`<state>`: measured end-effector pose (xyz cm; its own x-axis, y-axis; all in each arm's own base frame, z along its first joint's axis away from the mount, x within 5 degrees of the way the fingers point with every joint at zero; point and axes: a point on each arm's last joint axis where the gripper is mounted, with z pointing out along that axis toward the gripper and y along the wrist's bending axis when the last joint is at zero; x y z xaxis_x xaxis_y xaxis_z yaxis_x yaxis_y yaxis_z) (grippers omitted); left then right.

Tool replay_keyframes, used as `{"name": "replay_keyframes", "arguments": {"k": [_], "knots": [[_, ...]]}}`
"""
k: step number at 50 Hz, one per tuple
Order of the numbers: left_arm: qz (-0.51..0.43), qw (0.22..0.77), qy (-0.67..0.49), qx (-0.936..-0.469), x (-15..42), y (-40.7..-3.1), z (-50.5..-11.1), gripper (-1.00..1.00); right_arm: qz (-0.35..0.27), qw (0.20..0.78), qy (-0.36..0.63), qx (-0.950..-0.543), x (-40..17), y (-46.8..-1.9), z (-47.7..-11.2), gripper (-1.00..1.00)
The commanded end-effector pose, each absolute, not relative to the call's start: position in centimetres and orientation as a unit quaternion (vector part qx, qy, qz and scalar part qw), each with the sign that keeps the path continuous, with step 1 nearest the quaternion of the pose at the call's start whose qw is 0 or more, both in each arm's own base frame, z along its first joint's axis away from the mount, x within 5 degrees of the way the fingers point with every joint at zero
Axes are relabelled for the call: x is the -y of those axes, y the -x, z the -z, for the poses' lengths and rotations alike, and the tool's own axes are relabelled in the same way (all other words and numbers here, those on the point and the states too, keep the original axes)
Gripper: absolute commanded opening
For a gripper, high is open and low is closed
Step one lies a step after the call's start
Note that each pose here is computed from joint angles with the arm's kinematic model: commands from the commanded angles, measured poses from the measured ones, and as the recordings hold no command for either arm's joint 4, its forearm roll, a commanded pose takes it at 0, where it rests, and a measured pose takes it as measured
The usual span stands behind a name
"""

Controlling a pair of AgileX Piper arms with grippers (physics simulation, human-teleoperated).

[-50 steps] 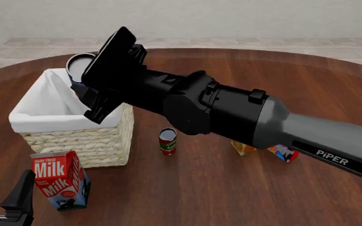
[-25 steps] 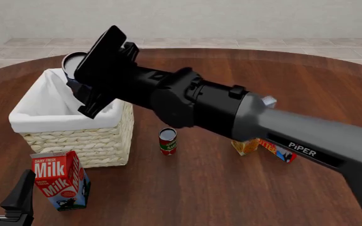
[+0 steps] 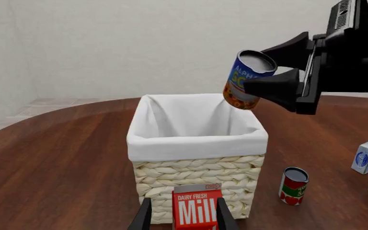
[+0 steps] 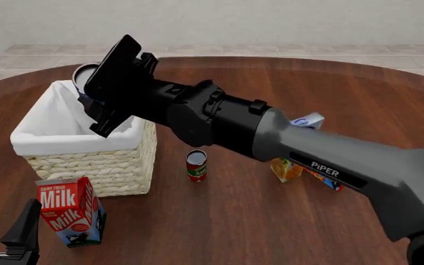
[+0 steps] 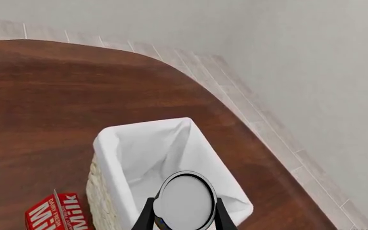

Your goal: Pick up the alphabet soup and the tomato sauce, and put them in the basket.

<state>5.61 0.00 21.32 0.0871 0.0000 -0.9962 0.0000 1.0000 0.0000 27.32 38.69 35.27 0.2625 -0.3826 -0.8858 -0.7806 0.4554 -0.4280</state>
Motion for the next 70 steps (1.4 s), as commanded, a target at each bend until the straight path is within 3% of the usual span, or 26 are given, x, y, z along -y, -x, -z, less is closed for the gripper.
{"name": "replay_keyframes", "arguments": {"k": [1,64,65,70], "knots": [[0.000,0.737,0.000,-0.676,0.0,-5.6,-21.3,1.00,-0.165,0.623,0.490,-0.587,-39.1,-27.8,-35.4,-1.00],[0.000,0.737,0.000,-0.676,0.0,-5.6,-21.3,1.00,-0.156,0.610,0.486,-0.606,-41.1,-30.9,-32.1,-1.00],[0.000,0.737,0.000,-0.676,0.0,-5.6,-21.3,1.00,-0.156,0.610,0.485,-0.606,-41.1,-31.0,-32.1,1.00],[0.000,0.737,0.000,-0.676,0.0,-5.6,-21.3,1.00,-0.156,0.613,0.484,-0.605,-41.0,-31.0,-32.3,1.00]]}}
